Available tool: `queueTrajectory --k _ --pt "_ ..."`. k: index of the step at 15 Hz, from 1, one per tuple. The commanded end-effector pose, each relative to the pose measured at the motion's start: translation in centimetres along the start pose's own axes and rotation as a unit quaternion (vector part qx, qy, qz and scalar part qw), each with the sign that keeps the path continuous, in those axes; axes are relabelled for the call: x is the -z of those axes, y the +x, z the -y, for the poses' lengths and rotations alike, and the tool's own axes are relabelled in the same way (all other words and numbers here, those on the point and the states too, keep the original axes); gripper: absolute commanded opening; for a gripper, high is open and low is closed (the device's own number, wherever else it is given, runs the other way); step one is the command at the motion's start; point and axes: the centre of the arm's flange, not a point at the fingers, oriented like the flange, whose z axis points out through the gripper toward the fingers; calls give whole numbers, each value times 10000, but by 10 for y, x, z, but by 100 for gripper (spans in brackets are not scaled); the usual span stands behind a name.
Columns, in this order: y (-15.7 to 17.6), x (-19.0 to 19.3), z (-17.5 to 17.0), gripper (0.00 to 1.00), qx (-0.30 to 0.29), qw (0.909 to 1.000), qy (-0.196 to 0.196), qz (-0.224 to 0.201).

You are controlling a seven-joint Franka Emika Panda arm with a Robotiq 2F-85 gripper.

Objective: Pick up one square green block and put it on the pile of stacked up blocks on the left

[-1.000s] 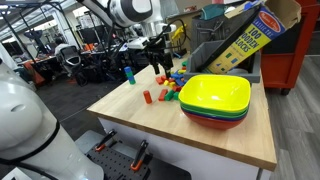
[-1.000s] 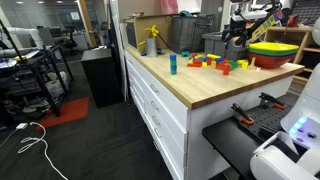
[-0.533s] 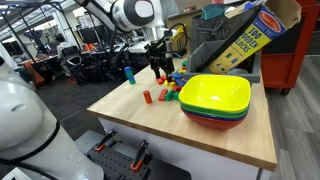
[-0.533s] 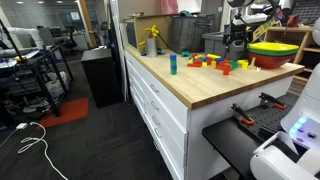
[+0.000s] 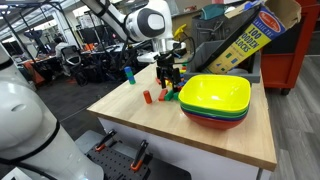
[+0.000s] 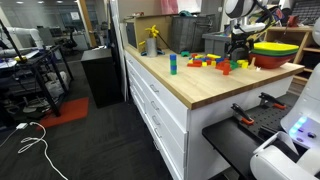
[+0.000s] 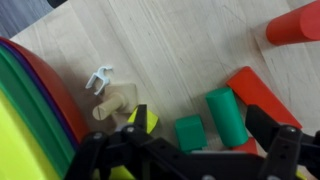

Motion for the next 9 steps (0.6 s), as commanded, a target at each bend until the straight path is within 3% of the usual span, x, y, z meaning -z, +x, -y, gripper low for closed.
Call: queueTrajectory --k 1,9 --pt "22 -9 1 100 128 9999 -88 39" --pt "47 -22 -14 100 -19 9998 -158 103"
